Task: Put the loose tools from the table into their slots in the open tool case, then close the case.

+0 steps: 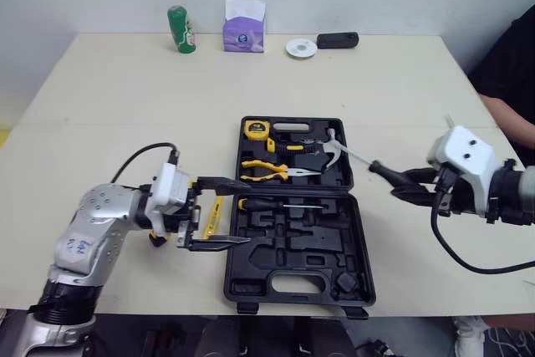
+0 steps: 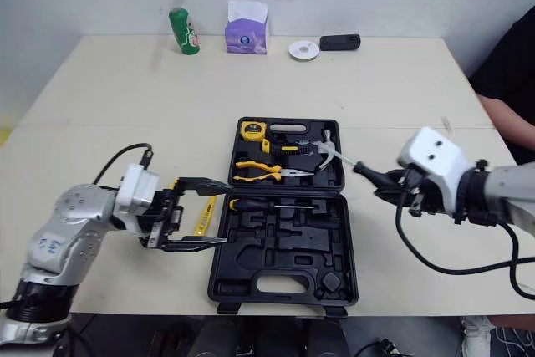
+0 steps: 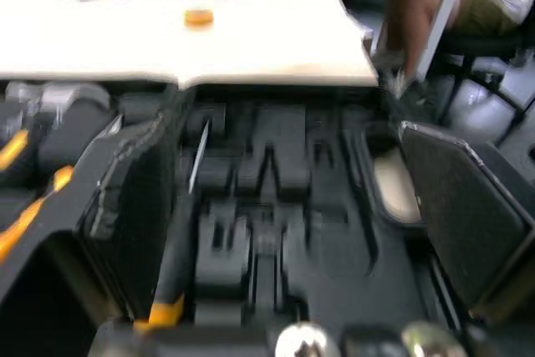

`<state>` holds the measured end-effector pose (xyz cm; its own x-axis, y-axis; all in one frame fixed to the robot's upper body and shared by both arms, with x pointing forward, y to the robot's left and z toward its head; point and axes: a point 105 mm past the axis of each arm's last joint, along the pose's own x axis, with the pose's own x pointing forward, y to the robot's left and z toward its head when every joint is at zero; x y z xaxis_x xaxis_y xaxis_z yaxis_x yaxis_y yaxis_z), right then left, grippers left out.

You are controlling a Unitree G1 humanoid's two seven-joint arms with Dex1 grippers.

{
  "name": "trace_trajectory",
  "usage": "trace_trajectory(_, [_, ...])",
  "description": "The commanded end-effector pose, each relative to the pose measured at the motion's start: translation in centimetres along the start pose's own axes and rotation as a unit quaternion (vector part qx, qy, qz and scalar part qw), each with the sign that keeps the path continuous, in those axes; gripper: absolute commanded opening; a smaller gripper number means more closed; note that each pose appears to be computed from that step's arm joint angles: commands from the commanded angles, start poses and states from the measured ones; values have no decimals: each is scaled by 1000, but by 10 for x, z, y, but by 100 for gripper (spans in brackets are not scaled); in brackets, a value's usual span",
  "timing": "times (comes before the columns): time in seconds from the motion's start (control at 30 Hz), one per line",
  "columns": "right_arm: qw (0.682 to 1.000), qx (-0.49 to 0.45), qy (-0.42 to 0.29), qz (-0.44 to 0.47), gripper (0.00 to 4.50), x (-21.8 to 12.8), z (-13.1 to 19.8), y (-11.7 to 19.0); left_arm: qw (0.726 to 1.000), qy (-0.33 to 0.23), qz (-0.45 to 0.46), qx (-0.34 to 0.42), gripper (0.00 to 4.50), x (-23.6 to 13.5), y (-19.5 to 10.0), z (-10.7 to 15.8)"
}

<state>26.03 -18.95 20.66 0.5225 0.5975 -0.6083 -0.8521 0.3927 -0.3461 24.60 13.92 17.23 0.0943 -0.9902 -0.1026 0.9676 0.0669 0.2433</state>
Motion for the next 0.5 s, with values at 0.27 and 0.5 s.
trace_trajectory(0.27, [984,-85,49,150,100,34,26,25,997,52,63,-6,450,-34,-1,-10])
trace_trajectory(0.5, [977,-99,98,162,100,53,23,31,996,59,70,-16,450,-31,-10,-13])
